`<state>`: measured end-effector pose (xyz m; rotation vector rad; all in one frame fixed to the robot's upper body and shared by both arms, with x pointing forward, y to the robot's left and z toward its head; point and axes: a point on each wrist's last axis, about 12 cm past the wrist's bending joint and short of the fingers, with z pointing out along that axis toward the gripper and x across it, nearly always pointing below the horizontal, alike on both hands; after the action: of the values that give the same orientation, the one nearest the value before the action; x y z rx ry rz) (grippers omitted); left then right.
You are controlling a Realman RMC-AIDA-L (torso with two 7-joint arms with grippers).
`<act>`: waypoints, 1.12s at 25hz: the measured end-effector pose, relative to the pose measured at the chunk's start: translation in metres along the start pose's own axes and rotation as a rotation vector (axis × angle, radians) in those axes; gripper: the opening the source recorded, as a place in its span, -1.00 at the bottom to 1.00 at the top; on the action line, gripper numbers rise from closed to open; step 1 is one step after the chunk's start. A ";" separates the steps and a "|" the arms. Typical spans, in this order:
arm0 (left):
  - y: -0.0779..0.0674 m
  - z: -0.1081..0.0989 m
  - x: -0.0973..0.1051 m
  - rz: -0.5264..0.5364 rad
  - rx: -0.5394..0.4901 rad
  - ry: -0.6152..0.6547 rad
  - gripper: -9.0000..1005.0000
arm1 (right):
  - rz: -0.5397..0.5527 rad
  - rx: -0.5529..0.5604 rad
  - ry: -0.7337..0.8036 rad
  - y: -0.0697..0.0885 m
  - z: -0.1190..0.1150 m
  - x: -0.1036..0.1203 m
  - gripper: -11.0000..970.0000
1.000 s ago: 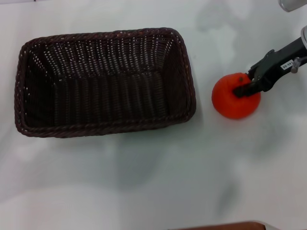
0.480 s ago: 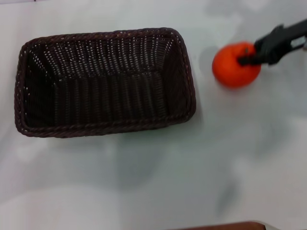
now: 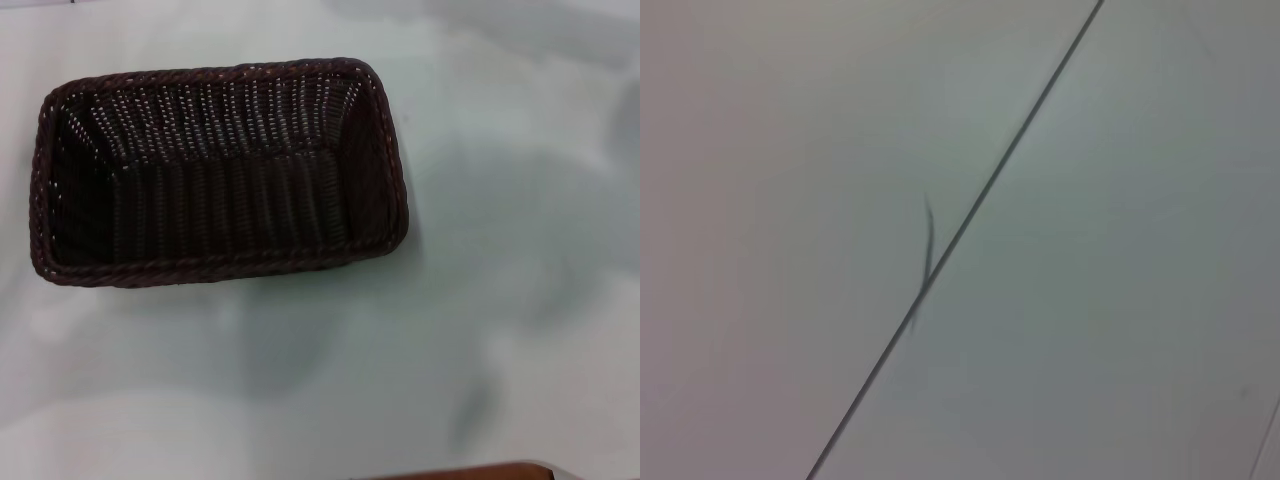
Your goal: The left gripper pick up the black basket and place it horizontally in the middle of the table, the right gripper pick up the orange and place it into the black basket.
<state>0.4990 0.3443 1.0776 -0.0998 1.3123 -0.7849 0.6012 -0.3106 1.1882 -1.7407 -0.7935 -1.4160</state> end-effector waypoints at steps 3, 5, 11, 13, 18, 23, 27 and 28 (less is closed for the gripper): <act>0.000 0.001 -0.001 0.000 -0.001 -0.006 0.73 | -0.033 0.153 0.075 -0.021 0.022 0.001 -0.61; 0.000 0.001 -0.001 0.000 -0.003 -0.010 0.73 | -0.047 0.230 0.066 -0.032 0.039 0.000 -0.63; 0.001 0.000 -0.001 -0.001 -0.008 -0.010 0.73 | -0.063 0.301 0.011 -0.050 0.074 -0.010 -0.48; 0.001 -0.001 -0.001 -0.002 -0.010 -0.010 0.73 | -0.059 0.300 -0.005 -0.050 0.077 -0.013 -0.29; 0.001 -0.002 -0.001 -0.002 -0.012 -0.010 0.73 | -0.040 0.295 -0.005 -0.050 0.077 -0.017 0.11; 0.001 0.000 0.002 -0.012 -0.015 -0.008 0.73 | -0.007 0.255 0.023 -0.044 0.067 -0.022 0.50; 0.001 0.001 0.003 -0.013 -0.013 -0.005 0.73 | 0.072 0.176 0.170 -0.037 0.049 -0.027 0.78; 0.000 0.001 0.003 -0.013 -0.013 -0.005 0.73 | 0.086 0.150 0.218 -0.035 0.043 -0.028 0.83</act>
<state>0.5007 0.3424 1.0752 -0.1204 1.3132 -0.7871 0.5889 -0.2555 1.1613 -1.4605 -0.6806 -1.4218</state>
